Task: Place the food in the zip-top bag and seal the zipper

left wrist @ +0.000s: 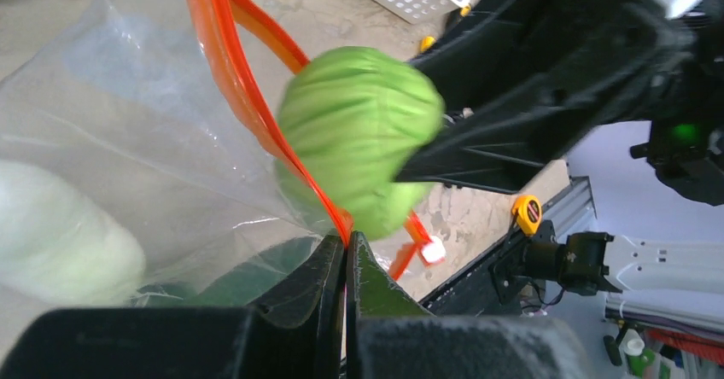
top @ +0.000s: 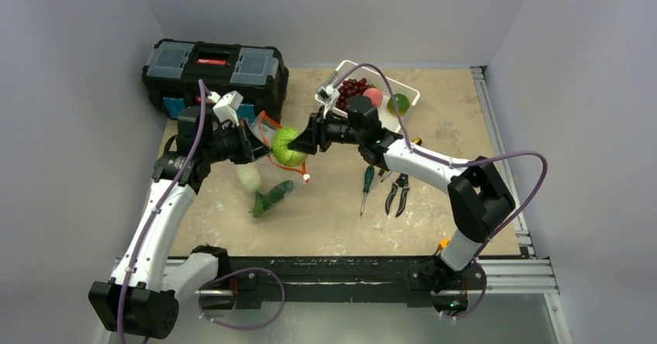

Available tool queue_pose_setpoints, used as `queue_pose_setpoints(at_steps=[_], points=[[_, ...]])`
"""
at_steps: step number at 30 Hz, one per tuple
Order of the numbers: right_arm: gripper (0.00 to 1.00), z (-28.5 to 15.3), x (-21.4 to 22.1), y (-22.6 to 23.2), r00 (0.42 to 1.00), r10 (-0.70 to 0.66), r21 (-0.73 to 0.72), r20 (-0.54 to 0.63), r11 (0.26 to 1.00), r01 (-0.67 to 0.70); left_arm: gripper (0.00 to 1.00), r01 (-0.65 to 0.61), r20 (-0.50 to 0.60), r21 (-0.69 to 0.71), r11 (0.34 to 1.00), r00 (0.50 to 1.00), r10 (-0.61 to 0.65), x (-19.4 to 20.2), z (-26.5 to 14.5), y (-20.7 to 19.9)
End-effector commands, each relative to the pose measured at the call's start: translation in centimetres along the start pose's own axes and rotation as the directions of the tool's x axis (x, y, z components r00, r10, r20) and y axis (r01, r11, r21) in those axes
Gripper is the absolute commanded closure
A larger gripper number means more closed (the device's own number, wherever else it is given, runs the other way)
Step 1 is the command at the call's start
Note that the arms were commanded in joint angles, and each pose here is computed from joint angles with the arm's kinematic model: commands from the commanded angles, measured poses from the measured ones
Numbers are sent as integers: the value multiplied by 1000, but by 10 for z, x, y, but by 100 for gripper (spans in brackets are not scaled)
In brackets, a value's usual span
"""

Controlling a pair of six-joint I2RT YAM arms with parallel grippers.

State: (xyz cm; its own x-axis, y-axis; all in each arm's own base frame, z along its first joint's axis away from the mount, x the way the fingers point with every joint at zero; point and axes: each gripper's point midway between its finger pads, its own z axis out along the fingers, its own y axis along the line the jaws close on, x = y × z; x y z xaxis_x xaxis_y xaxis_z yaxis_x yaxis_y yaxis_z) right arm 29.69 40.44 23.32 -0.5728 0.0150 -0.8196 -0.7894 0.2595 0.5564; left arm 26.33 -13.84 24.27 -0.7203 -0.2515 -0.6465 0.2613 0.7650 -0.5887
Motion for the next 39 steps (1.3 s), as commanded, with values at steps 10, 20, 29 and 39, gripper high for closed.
queue_pose_setpoints(at_steps=[10,20,29,39], points=[[100,6,-23,-4,967,-253,359,-17,901,242,100,-57,23,159,986,998,54,-7,-4,-33],[61,30,-21,40,976,-216,158,-23,963,217,100,-76,26,167,983,997,72,-5,-5,-37],[16,18,-18,47,975,-221,149,-35,963,224,100,-77,36,145,986,997,72,-6,-6,-34],[10,7,-32,63,987,-158,60,0,986,158,100,-79,40,127,989,996,75,-6,-6,-31]])
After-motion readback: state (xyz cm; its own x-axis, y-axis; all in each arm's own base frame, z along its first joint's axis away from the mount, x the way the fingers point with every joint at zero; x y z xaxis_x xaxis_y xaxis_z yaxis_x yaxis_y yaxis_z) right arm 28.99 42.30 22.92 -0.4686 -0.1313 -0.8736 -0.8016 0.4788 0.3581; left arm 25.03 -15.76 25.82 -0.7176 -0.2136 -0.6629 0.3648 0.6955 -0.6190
